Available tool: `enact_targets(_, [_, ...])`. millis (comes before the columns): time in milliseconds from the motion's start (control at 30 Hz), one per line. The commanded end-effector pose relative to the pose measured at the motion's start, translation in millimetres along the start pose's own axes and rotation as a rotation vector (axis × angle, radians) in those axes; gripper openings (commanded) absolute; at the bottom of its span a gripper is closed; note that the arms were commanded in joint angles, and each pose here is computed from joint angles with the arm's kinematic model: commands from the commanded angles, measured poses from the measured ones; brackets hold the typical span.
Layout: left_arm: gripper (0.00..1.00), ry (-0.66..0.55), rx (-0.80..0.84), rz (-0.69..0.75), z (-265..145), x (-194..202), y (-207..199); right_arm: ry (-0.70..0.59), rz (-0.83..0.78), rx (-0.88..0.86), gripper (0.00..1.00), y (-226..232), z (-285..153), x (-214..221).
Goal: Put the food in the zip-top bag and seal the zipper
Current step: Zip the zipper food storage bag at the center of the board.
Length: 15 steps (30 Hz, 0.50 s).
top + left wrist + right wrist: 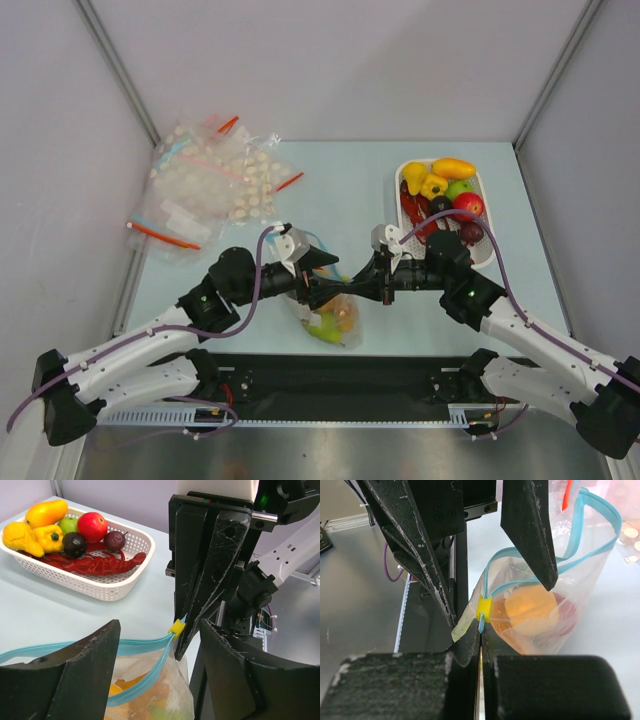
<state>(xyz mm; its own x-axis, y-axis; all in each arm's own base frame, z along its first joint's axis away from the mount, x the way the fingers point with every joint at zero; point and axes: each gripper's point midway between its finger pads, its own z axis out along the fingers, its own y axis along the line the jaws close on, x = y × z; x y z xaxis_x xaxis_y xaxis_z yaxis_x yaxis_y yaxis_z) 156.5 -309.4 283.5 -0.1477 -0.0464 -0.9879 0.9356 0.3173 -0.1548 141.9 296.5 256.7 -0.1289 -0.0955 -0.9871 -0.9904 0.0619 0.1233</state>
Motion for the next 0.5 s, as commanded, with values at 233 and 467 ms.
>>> enact_targets(233, [0.42, -0.038, 0.076, 0.043, 5.5, -22.2, -15.4, -0.06, -0.076, -0.019, 0.0, 5.6, 0.6, -29.2])
enact_targets(467, [0.3, -0.01, 0.111, 0.038, 10.2, -17.5, -20.4, -0.082, -0.077, 0.006, 0.0, 4.3, -1.8, -33.6])
